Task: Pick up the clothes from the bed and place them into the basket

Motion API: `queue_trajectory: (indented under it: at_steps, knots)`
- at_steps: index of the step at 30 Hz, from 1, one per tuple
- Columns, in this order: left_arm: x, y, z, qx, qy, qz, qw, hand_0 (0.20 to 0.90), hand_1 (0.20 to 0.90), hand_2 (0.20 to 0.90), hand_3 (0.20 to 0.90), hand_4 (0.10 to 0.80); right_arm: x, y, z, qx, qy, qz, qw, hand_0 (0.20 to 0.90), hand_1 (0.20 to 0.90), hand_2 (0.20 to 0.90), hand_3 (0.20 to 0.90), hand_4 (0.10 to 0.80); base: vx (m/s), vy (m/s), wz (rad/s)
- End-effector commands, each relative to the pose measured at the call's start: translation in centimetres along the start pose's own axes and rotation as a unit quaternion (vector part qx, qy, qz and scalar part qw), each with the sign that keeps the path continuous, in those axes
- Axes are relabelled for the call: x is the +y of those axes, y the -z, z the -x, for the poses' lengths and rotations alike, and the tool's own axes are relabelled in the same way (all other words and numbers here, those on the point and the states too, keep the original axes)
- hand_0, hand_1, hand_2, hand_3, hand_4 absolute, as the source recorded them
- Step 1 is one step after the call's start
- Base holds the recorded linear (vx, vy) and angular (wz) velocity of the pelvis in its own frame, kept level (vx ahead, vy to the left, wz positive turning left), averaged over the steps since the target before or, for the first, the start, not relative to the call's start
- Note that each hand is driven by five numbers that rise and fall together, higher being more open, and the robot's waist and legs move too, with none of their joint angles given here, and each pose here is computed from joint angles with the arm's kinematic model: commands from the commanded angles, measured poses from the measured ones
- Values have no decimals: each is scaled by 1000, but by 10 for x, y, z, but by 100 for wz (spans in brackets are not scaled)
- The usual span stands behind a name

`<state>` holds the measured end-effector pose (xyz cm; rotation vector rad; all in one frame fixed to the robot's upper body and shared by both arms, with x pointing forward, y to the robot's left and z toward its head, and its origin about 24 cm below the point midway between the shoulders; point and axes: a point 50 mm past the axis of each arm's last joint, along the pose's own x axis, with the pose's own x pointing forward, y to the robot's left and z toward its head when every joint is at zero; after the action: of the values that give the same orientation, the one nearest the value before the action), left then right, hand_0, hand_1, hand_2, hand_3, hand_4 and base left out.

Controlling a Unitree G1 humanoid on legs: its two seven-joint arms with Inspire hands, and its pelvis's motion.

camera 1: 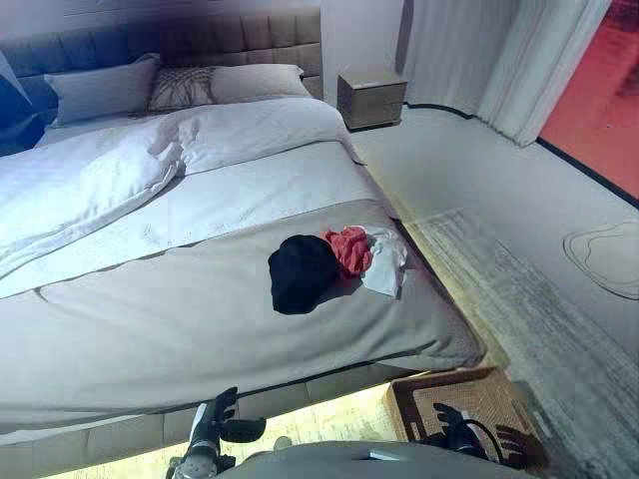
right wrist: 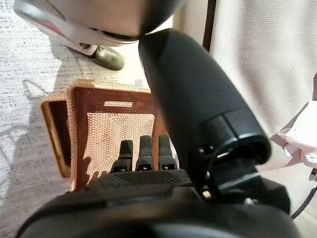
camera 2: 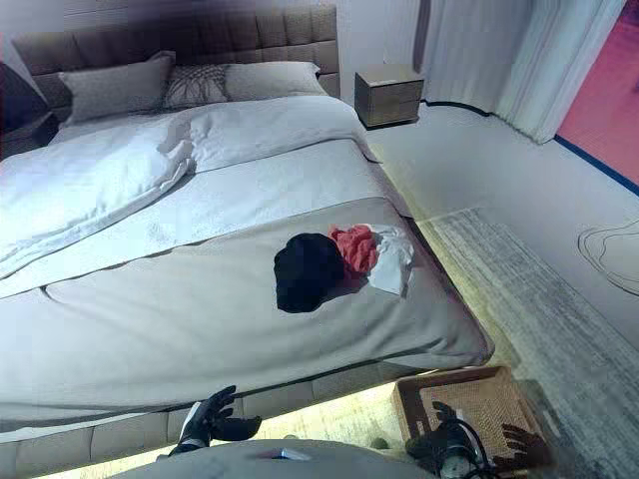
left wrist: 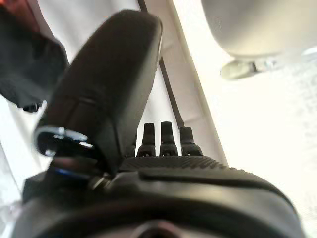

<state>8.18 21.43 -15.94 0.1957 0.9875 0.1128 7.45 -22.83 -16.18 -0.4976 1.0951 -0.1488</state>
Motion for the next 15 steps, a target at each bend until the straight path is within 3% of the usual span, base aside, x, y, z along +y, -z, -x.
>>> queue_trajectory:
  at_steps: [1,15]
  knots:
    - [-12,-41,-13,-65,10,12,998,900,900,900,900,800,6,-38,-8,-44,-12,-22,999,900,900,900,900,800,0,0,0]
    - [-9,-36,-13,-42,28,15,999,900,900,900,900,800,10,-36,-9,-24,-57,12,998,900,900,900,900,800,0,0,0]
